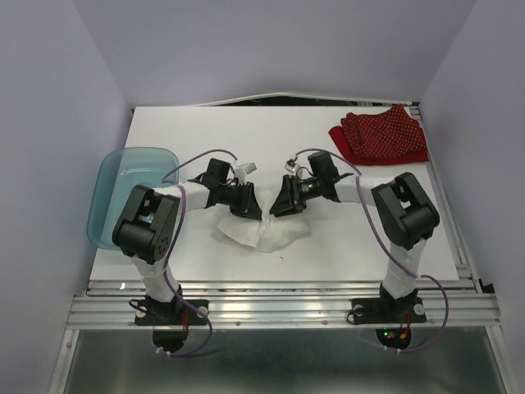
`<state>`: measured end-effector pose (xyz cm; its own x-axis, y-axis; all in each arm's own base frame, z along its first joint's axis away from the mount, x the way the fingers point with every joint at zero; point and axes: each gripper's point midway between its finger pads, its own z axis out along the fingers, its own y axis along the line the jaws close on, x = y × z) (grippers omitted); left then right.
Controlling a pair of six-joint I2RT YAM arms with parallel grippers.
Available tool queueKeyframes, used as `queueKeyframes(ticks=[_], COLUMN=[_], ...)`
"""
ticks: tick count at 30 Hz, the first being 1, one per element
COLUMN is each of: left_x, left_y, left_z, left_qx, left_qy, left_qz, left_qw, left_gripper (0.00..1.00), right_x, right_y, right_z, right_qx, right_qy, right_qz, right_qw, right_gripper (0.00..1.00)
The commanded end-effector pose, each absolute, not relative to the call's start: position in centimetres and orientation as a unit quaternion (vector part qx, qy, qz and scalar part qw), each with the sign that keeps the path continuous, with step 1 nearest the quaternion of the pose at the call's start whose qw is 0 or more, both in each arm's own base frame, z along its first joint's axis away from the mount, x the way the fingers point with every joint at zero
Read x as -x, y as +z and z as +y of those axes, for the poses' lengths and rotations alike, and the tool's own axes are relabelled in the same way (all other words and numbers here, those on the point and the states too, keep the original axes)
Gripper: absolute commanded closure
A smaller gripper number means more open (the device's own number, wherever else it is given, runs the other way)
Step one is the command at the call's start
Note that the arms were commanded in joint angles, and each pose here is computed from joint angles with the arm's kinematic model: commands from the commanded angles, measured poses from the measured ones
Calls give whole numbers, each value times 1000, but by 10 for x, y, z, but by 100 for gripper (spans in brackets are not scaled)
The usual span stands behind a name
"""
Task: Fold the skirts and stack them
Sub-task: Fold the skirt, then neatly place the folded skirt to the corner
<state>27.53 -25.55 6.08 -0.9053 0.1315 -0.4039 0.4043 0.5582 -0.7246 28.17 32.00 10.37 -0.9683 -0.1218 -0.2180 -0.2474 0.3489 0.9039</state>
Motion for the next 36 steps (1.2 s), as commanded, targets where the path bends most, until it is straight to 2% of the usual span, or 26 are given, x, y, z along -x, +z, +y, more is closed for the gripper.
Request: queueKeyframes(ticks=[1, 4, 8, 12, 15, 18, 22, 23, 24, 25, 29, 35, 36], left_x=[-303, -317, -325, -329, -329, -323, -311, -310, -304, -296, -269, -235, -234], left_y=[45, 25, 25, 63, 112, 147, 167, 168, 166, 161, 141, 100, 93], left_z=[-257, -248, -246, -250, -248, -248, -256, -257, -258, -264, -285, -309, -310], left_qx=[-139, -123, -130, -188, -239, -291, -382, -410, -428, -466, -553, -652, -659], left_qy=[-435, -411, -404, -401, -364, -305, -208, -183, -168, -134, -72, 13, 21], left_qz=[877, 892, 893, 875, 858, 842, 811, 799, 793, 778, 736, 666, 662], left_qw=[149, 146, 152, 195, 272, 335, 392, 401, 400, 399, 384, 363, 357], left_gripper=[75, 77, 76, 64, 47, 41, 38, 37, 36, 34, 31, 29, 23], right_x=[-279, -293, -312, -322, -325, -320, -316, -317, -309, -307, -305, -301, -300], right_y=[33, 2, 1, 49, 102, 143, 159, 156, 152, 144, 120, 105, 103], right_z=[301, 284, 278, 284, 287, 283, 255, 247, 237, 221, 186, 178, 179], right_qx=[67, 53, 64, 84, 98, 105, 66, 51, 29, -5, -79, -124, -128], right_qy=[507, 484, 472, 489, 509, 509, 489, 482, 478, 468, 437, 438, 438], right_qz=[859, 873, 879, 866, 850, 843, 853, 857, 862, 868, 880, 877, 877], right_qw=[5, 12, 34, 61, 97, 141, 170, 173, 167, 167, 169, 154, 152], right_gripper=[51, 53, 55, 52, 48, 38, 25, 18, 18, 10, 0, 0, 0])
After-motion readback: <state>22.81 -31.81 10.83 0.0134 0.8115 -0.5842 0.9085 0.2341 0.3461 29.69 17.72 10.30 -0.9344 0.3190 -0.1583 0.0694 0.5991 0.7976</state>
